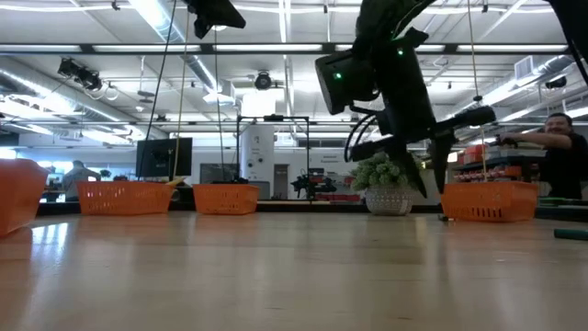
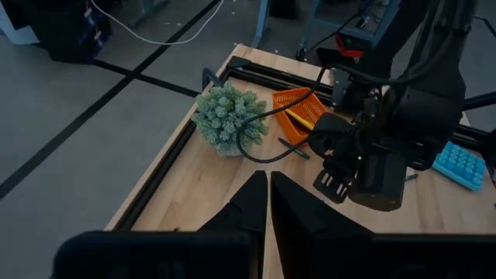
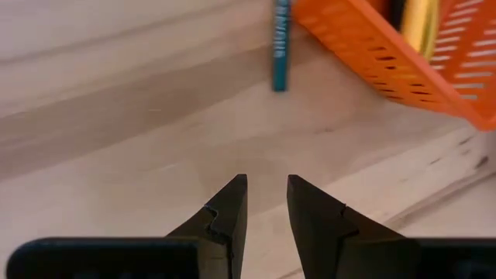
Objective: Sort crayons/erasers/pens/pencils in bins
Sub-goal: Put the left green crayon into the middle orange bin
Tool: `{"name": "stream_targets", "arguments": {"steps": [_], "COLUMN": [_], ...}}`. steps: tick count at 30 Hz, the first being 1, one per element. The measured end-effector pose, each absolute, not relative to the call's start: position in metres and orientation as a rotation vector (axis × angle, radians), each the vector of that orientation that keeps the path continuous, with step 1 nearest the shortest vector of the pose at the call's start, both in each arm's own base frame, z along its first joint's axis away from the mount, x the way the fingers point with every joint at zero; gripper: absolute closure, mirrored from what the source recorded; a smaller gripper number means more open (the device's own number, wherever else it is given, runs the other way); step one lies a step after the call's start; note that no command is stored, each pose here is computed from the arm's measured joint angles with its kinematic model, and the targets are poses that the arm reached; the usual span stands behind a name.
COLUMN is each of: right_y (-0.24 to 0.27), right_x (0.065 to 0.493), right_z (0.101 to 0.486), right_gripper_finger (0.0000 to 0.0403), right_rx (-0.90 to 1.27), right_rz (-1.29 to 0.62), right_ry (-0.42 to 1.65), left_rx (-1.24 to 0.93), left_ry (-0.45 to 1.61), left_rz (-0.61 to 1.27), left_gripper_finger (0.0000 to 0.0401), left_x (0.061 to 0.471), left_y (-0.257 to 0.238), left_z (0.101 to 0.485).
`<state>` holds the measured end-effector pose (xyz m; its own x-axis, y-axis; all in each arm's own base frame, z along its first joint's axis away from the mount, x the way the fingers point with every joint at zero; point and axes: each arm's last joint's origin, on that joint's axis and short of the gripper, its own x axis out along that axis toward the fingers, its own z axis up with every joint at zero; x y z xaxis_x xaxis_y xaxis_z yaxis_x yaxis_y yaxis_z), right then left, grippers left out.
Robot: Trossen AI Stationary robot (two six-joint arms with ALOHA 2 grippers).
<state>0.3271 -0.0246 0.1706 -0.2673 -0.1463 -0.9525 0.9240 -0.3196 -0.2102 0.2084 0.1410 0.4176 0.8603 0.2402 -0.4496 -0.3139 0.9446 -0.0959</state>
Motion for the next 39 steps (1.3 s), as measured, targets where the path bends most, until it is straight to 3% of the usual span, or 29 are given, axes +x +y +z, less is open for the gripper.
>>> {"name": "stream_targets", "arguments": {"steps": [7,17,24,39], "right_y": [-0.018,-0.014,-0.015,-0.033], "right_x": [0.312,0.332,0.326,0.312], "right_z": [0.151,0.162,0.155,0.136], "right_gripper_finger": [0.0303,0.0303,0.0302,0.0251], "right_rx": [1.117,1.134,1.177,1.167], "right_rz": [-1.769,-1.603,-1.691,-1.744], "right_ry": [1.107,1.04,0.994,0.985], "left_rx": [-0.177,-0.176,-0.178,-0.208], "left_ry": [0.459,0.522,0.526,0.676], "left_rz": [0.292,0.28,0.279,0.246], "left_gripper_finger": [0.0388,0.0377,0.0388,0.0379], "left_x": [0.208,0.205,0.205,0.198], "left_y": [0.141,0.139,0.139,0.131], "left_z": [0.417,0.411,0.411,0.399]}}
